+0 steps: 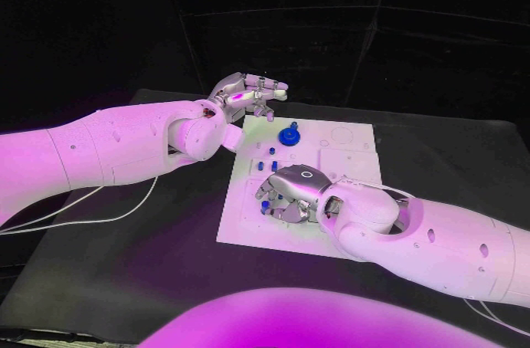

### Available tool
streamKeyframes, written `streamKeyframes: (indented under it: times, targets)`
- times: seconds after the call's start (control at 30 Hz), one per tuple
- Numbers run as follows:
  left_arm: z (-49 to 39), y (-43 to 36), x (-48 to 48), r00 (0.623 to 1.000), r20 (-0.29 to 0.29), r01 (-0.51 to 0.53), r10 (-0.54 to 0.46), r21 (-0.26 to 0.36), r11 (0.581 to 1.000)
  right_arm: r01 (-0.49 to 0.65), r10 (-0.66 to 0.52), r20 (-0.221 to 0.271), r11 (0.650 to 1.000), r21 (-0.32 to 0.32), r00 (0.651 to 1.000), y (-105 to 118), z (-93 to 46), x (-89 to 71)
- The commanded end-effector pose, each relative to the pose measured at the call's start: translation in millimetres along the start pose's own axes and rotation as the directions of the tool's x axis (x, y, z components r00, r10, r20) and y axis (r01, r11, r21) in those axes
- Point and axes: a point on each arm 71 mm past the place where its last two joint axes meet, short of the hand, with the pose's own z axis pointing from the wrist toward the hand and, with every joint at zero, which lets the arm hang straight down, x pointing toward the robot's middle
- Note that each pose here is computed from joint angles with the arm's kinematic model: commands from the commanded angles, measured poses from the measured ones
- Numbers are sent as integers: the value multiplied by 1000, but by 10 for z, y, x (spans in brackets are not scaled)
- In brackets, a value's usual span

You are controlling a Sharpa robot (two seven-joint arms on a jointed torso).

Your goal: Assemble the parts on the task board

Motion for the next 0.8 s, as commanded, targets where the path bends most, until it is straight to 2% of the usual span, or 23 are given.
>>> streamKeyframes:
  times: [0.03,0.23,0.37,0.53,0.63,0.7,0.8]
  targets:
    - [2,-14,12,1000,-12,7,-7,3,1000,8,-8,4,1000,1,1000,-11,-10,-8]
    - [1,-14,7,1000,-11,7,-7,3,1000,12,-12,18,1000,17,1000,-61,-66,-24]
    - [-1,-14,2,1000,-10,7,-7,3,1000,4,-5,47,1000,29,999,-95,-169,-64]
    - [-7,-14,-10,1000,-7,6,-6,2,1000,-46,42,122,999,25,992,-125,-320,-187]
    - [-12,-15,-22,1000,-5,5,-5,2,1000,-131,121,188,991,37,975,-203,-421,-349]
    - [-16,-15,-29,1000,-3,4,-4,2,1000,-202,183,232,978,60,955,-303,-520,-472]
    - [-23,-16,-37,1000,-2,4,-4,1,1000,-290,248,272,949,125,930,-509,-689,-634]
